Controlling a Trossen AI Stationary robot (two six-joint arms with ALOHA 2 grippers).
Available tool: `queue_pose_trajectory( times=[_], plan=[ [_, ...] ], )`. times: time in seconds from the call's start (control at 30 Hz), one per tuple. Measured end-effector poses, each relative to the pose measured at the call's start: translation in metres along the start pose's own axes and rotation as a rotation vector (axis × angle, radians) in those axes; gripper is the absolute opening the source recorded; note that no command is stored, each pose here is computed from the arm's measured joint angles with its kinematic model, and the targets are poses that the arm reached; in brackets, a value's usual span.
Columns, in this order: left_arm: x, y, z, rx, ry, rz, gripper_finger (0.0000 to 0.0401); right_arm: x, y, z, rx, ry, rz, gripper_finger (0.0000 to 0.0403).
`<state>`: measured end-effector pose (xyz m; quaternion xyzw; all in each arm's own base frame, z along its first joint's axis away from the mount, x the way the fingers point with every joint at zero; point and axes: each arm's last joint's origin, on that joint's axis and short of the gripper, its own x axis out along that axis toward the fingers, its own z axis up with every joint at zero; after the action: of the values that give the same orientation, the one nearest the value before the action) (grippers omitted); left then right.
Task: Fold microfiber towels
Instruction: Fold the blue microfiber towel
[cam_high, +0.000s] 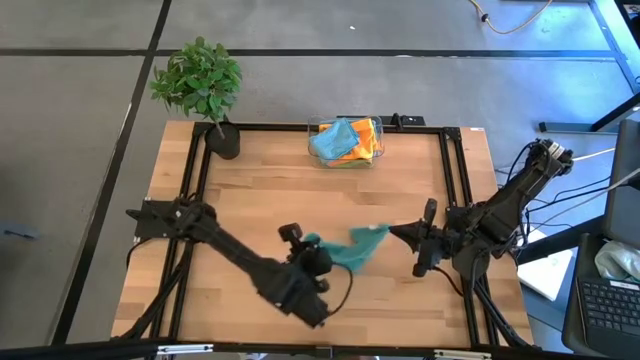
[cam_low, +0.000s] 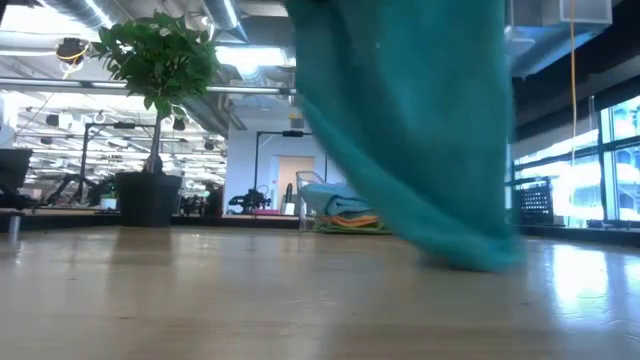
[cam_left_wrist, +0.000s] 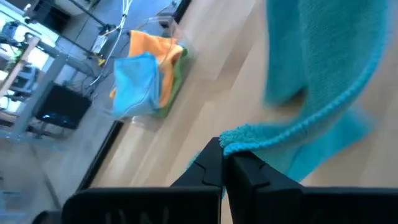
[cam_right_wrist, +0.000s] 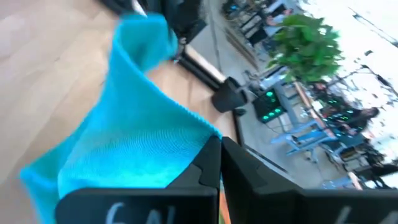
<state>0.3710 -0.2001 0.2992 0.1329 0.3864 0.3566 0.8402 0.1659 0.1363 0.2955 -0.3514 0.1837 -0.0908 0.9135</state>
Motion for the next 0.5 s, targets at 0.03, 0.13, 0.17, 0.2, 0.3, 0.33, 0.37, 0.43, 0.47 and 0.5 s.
queue_pose_trajectory(
  times=[0.03, 0.13, 0.17, 0.2, 0.3, 0.33, 0.37, 0.43, 0.47, 0.5],
  plan=[
    [-0.009, 0.001, 0.002, -0.015, -0.015, -0.02, 0.0, 0.0, -0.001, 0.0, 0.006, 0.001, -0.017, 0.001],
    [-0.033, 0.003, 0.007, -0.01, -0.063, -0.078, 0.0, -0.001, -0.004, 0.002, 0.031, -0.006, -0.043, 0.001],
    [-0.04, 0.004, 0.008, -0.011, -0.078, -0.093, 0.0, -0.001, -0.004, 0.002, 0.025, -0.013, -0.034, 0.001],
    [-0.046, 0.005, 0.009, -0.021, -0.093, -0.106, 0.0, -0.002, -0.004, 0.004, 0.019, -0.023, -0.03, 0.001],
    [-0.061, 0.002, 0.002, -0.032, -0.148, -0.106, 0.0, -0.011, -0.005, 0.008, 0.041, -0.036, -0.131, 0.0008],
    [-0.066, 0.001, 0.0, -0.034, -0.167, -0.103, 0.0, -0.014, -0.006, 0.009, 0.033, -0.027, -0.179, 0.0008],
    [-0.069, 0.0, -0.002, -0.029, -0.183, -0.101, 0.0, -0.015, -0.006, 0.009, 0.019, -0.019, -0.202, 0.0007],
    [-0.076, -0.001, -0.005, -0.023, -0.204, -0.104, 0.0, -0.015, -0.007, 0.008, -0.047, -0.018, -0.178, 0.0007],
    [-0.078, -0.001, -0.006, -0.02, -0.21, -0.106, 0.0, -0.015, -0.008, 0.008, -0.061, -0.022, -0.166, 0.0008],
    [-0.08, -0.002, -0.007, -0.02, -0.218, -0.106, 0.0, -0.015, -0.01, 0.008, -0.055, -0.027, -0.17, 0.001]
  ],
)
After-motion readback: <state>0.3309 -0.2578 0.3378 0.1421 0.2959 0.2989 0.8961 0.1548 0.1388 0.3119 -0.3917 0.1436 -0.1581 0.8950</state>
